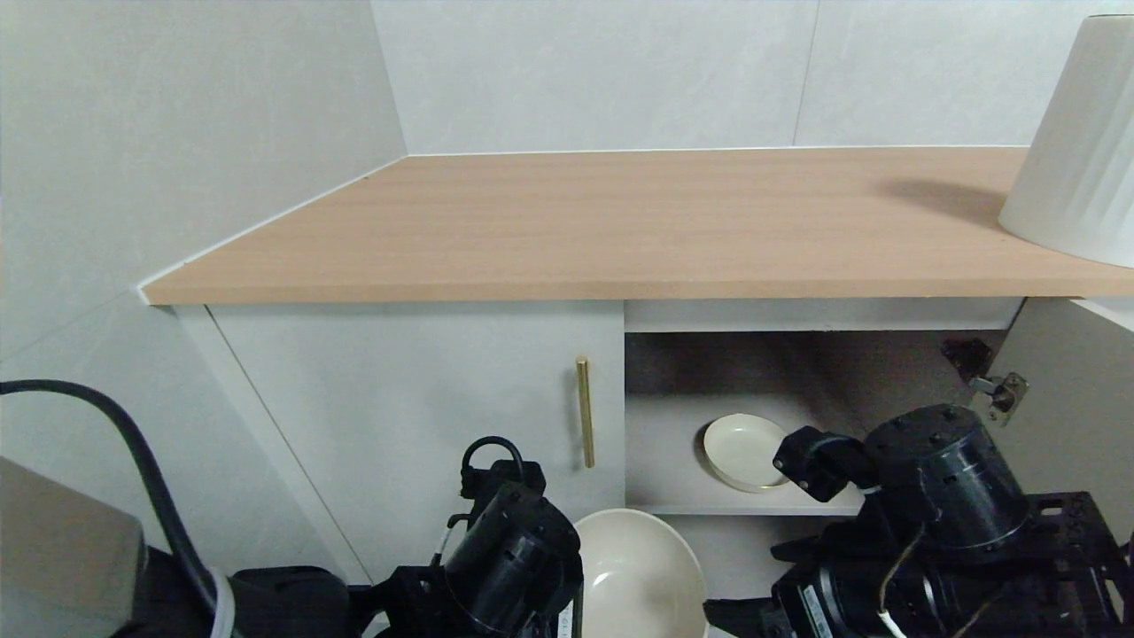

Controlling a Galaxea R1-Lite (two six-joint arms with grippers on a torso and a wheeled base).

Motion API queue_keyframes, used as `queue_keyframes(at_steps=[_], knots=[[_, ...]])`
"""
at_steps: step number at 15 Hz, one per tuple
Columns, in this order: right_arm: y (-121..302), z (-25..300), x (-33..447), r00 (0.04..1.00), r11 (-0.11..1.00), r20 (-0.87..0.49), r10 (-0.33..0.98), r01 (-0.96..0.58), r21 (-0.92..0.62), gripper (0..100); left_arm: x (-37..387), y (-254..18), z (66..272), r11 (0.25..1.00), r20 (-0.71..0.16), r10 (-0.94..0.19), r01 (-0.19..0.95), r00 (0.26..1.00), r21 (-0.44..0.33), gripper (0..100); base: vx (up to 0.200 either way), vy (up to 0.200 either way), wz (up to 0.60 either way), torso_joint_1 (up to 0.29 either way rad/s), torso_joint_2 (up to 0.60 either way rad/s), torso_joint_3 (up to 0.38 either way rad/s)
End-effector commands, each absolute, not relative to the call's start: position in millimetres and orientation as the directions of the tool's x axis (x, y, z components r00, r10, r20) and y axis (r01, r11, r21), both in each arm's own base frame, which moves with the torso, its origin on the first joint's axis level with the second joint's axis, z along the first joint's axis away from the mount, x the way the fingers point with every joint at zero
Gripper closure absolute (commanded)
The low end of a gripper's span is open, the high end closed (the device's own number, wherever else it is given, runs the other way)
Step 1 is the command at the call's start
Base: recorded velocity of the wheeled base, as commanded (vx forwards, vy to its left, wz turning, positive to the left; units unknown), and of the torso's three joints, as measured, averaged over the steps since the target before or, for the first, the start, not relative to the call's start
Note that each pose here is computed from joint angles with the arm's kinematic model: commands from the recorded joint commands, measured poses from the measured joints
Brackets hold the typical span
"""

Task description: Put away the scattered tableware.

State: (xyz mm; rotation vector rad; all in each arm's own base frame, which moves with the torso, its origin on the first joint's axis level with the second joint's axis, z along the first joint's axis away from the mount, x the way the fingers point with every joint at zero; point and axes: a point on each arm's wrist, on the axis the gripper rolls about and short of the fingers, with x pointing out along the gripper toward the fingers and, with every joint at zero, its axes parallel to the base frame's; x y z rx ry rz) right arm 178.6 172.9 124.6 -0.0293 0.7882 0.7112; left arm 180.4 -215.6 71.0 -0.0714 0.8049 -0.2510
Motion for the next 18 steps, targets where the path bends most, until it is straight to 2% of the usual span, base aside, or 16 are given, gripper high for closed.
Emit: queue_keyframes(at_steps=[1, 6, 15, 16, 18], knots=[[186, 114, 187, 0.489, 0.788, -0.683, 0.542, -0.579, 0.211, 0, 174, -219, 75, 0.961, -0.695, -0.275, 0.222, 0.664, -0.168, 100, 0.000, 0.000, 0.00, 0.000, 0.00, 0.000], [195, 99, 198, 0.571, 0.839, -0.671, 0.473, -0.524, 0.145, 0, 170, -222, 74, 0.957, -0.697, -0.284, 0.237, 0.658, -0.166, 100, 0.000, 0.000, 0.00, 0.000, 0.00, 0.000], [198, 92, 199, 0.563, 0.842, -0.688, 0.458, -0.523, 0.132, 0, 170, -222, 76, 0.956, -0.691, -0.288, 0.236, 0.663, -0.172, 100, 0.000, 0.000, 0.00, 0.000, 0.00, 0.000], [198, 92, 199, 0.563, 0.842, -0.689, 0.457, -0.523, 0.132, 100, 170, -222, 76, 0.956, -0.692, -0.289, 0.237, 0.662, -0.172, 100, 0.000, 0.000, 0.00, 0.000, 0.00, 0.000], [198, 91, 199, 0.563, 0.843, -0.689, 0.457, -0.522, 0.133, 100, 170, -221, 76, 0.956, -0.692, -0.288, 0.236, 0.662, -0.171, 100, 0.000, 0.000, 0.00, 0.000, 0.00, 0.000]])
